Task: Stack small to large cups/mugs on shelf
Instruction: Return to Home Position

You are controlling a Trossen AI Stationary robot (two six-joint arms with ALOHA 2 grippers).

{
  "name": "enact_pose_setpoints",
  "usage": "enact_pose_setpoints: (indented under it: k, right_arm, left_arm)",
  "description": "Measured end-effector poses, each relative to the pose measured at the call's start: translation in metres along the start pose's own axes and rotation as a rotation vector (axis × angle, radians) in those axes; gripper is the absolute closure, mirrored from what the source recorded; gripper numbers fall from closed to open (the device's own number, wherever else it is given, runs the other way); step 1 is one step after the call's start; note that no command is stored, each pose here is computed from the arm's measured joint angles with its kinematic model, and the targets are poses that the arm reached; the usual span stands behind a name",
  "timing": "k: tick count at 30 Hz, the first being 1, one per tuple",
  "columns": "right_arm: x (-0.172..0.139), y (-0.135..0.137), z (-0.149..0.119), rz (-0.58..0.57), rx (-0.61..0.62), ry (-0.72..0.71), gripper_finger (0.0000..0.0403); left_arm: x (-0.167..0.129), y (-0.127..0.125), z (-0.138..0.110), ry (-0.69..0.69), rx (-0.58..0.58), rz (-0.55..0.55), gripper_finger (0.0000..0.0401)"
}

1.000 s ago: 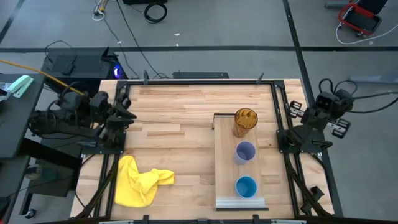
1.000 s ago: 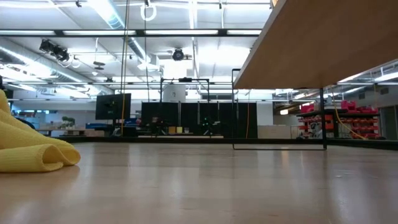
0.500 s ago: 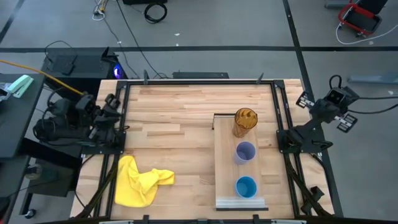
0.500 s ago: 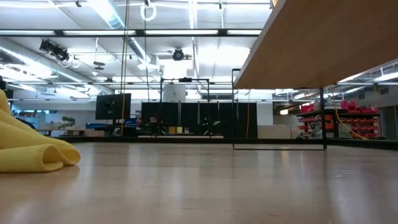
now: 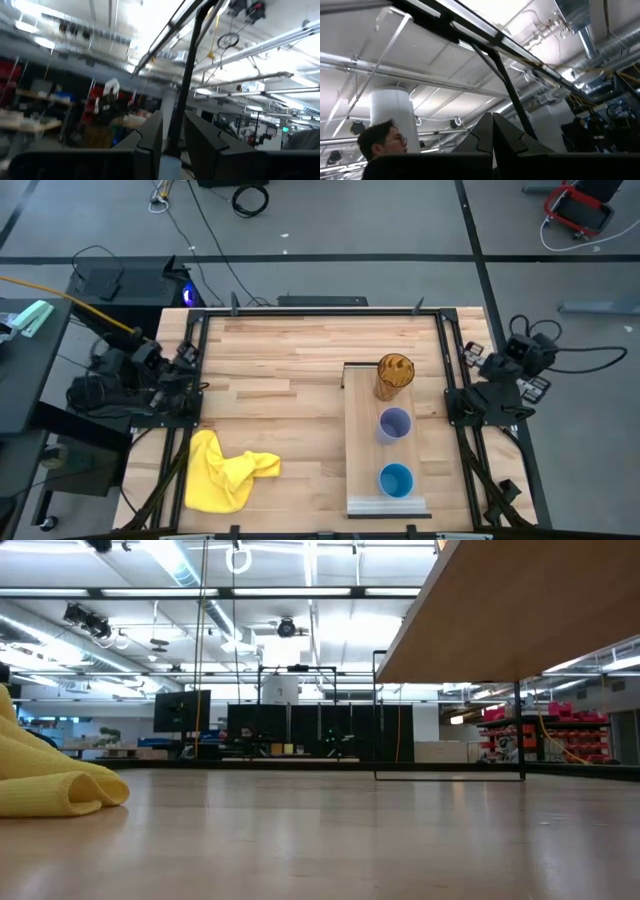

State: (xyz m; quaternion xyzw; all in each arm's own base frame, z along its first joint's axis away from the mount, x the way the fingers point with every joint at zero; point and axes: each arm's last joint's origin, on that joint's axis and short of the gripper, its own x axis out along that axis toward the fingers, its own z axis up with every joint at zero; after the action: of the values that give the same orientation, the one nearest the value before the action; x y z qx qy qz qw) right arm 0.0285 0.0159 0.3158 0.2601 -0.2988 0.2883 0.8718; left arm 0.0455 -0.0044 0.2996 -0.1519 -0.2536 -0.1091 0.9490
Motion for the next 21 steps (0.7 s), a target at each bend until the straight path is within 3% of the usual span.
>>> enact_pose_setpoints:
  k: [15, 21]
  right_arm:
    - [-0.008, -0.016, -0.044, -0.044, 0.101, 0.096, 0.0394]
    - [-0.012, -0.022, -0.060, -0.063, 0.109, 0.139, 0.0394]
  left_arm:
    - [-0.005, 0.024, -0.069, 0.043, -0.118, 0.018, 0.0312]
    - [-0.008, 0.028, -0.081, 0.062, -0.141, 0.033, 0.0319]
